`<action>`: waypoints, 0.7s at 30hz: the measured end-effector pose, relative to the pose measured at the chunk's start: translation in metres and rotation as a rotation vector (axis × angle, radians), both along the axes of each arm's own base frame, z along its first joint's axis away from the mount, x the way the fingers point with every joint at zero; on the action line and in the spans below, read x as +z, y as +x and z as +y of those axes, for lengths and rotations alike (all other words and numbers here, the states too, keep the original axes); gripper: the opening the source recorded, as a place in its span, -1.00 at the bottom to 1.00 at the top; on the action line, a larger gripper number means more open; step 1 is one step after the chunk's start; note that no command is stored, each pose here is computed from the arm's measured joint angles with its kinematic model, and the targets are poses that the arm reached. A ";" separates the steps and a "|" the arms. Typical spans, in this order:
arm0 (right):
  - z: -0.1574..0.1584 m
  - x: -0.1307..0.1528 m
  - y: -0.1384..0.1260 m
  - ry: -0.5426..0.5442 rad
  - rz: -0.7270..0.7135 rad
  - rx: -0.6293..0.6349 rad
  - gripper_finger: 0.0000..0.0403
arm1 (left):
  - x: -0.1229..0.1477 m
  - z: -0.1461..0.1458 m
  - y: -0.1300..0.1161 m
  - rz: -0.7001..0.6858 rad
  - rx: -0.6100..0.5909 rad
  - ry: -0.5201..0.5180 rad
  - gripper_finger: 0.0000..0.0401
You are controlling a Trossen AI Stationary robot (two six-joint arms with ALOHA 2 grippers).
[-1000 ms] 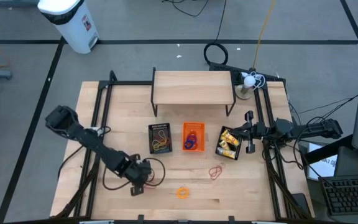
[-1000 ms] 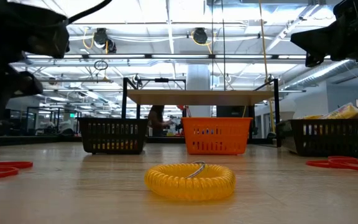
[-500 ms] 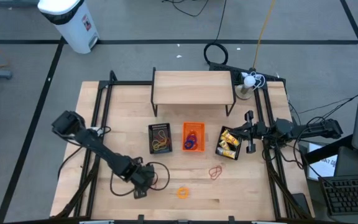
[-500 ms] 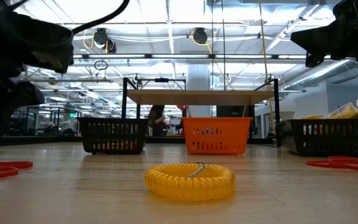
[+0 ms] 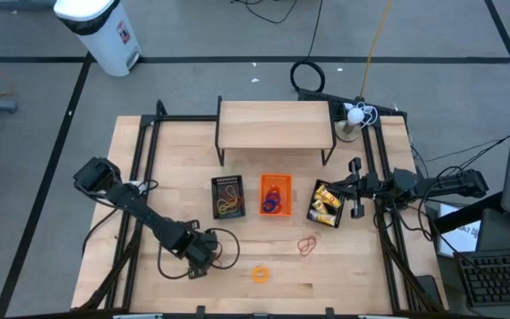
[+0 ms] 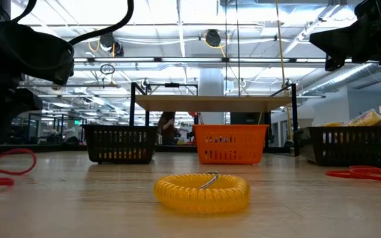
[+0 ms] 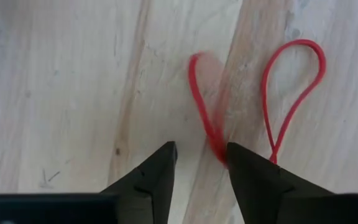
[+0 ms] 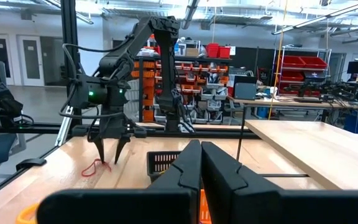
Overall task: Pick & Place Office Desk Supplies
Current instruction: Put the red rubber band into the left black bin
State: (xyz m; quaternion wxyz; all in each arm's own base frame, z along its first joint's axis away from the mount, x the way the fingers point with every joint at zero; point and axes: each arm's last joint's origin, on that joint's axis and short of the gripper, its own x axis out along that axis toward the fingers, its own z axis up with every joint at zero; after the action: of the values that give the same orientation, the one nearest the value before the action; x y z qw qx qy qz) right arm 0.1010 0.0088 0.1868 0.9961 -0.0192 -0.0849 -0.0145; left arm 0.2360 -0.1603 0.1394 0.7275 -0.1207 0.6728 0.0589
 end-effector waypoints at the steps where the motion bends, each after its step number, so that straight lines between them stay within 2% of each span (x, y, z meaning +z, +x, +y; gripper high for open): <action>1: 0.000 0.000 0.000 0.000 0.000 0.000 -0.98 | -0.001 0.000 -0.001 -0.002 -0.001 -0.002 -0.28; 7: 0.000 0.000 0.000 0.000 0.000 0.000 -0.98 | -0.010 0.004 -0.001 -0.027 0.004 -0.030 -0.41; 12: 0.000 0.000 0.000 0.000 0.000 0.000 -0.98 | -0.011 0.003 0.002 -0.078 -0.038 -0.055 -0.52; 21: 0.000 0.000 0.000 -0.001 0.001 0.000 -0.98 | -0.012 0.006 0.005 -0.083 -0.061 -0.061 -0.54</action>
State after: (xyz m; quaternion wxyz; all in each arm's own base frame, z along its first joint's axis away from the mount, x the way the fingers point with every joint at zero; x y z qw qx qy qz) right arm 0.1010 0.0089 0.1867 0.9961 -0.0196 -0.0843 -0.0143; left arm 0.2407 -0.1547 0.1278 0.7522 -0.1245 0.6470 0.0112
